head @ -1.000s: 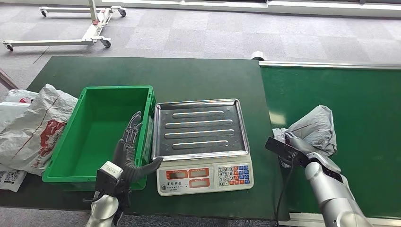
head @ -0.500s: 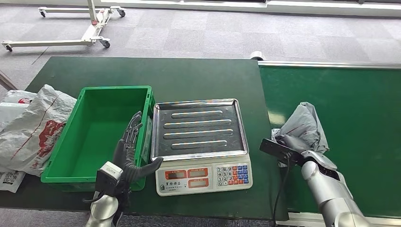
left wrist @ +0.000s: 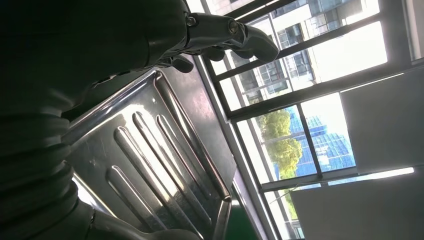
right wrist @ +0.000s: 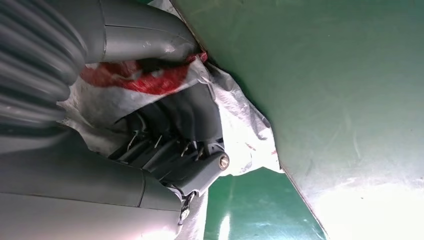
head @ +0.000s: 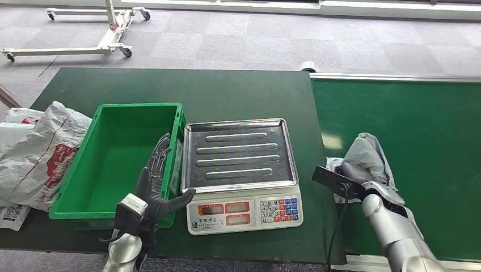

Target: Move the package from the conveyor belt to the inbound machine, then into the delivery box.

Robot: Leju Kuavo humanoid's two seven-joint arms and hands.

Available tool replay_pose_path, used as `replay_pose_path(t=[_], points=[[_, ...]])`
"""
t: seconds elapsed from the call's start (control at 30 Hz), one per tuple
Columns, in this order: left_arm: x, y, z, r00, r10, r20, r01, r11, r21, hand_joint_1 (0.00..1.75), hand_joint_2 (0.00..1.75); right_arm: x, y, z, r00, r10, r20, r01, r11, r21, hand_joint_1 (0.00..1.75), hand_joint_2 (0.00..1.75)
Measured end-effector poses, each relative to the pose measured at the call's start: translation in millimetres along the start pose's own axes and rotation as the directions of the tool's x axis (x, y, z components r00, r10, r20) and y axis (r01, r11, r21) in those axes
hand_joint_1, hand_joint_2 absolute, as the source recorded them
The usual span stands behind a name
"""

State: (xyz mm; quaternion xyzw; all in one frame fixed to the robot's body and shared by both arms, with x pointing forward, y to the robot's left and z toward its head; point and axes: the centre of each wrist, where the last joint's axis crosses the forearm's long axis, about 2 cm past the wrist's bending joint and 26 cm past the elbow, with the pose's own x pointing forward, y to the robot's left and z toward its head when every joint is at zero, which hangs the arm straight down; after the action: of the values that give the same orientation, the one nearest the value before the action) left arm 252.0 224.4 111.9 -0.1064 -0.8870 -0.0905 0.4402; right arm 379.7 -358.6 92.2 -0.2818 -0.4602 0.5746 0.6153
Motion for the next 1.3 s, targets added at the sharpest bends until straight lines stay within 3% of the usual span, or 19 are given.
replay_pose_path(t=[0.13,0.33,0.6,0.7,0.8,0.97,1.1,1.23,1.3], points=[[0.1,0.4,0.2,1.000,-0.004,-0.001,0.004,1.000,0.001,0.00,1.75,0.7,-0.1,1.2,1.000,0.010,-0.012,-0.011,0.999,-0.053,1.75,1.75],[3.1,1.7,2.6,1.000,-0.012,0.005,0.012,1.000,0.016,0.00,1.75,15.2,-16.7,1.7,0.998,0.061,-0.031,-0.067,0.965,-0.254,1.75,1.75],[4.9,3.5,5.3,1.000,-0.017,0.004,0.017,1.000,0.025,0.00,1.75,27.3,-29.0,2.7,0.997,0.080,-0.003,-0.077,0.944,-0.322,1.75,1.75],[5.7,4.0,5.8,1.000,-0.019,0.006,0.019,0.999,0.027,0.00,1.75,36.2,-33.2,6.3,0.995,0.099,0.017,-0.082,0.899,-0.431,1.75,1.75],[6.3,3.7,5.8,1.000,-0.015,0.008,0.015,1.000,0.025,0.00,1.75,58.2,-51.2,17.3,0.992,0.124,0.033,-0.078,0.786,-0.614,1.75,1.75],[5.8,2.7,3.9,1.000,-0.007,0.010,0.007,1.000,0.021,0.00,1.75,90.8,-83.8,50.1,0.985,0.170,0.039,-0.058,0.526,-0.849,1.75,1.75],[4.2,2.1,0.5,1.000,-0.003,0.013,0.003,1.000,0.018,0.00,1.75,105.1,-94.3,72.4,0.977,0.212,0.023,-0.055,0.353,-0.934,1.75,1.75],[1.4,-2.0,-5.0,1.000,0.014,0.015,-0.014,1.000,0.003,0.00,1.75,116.7,-97.8,91.3,0.962,0.273,0.009,-0.030,0.140,-0.990,1.75,1.75],[-0.1,-4.9,-7.4,1.000,0.023,0.015,-0.023,1.000,-0.005,0.00,1.75,121.5,-98.7,98.0,0.956,0.293,0.001,-0.023,0.078,-0.997,1.75,1.75]])
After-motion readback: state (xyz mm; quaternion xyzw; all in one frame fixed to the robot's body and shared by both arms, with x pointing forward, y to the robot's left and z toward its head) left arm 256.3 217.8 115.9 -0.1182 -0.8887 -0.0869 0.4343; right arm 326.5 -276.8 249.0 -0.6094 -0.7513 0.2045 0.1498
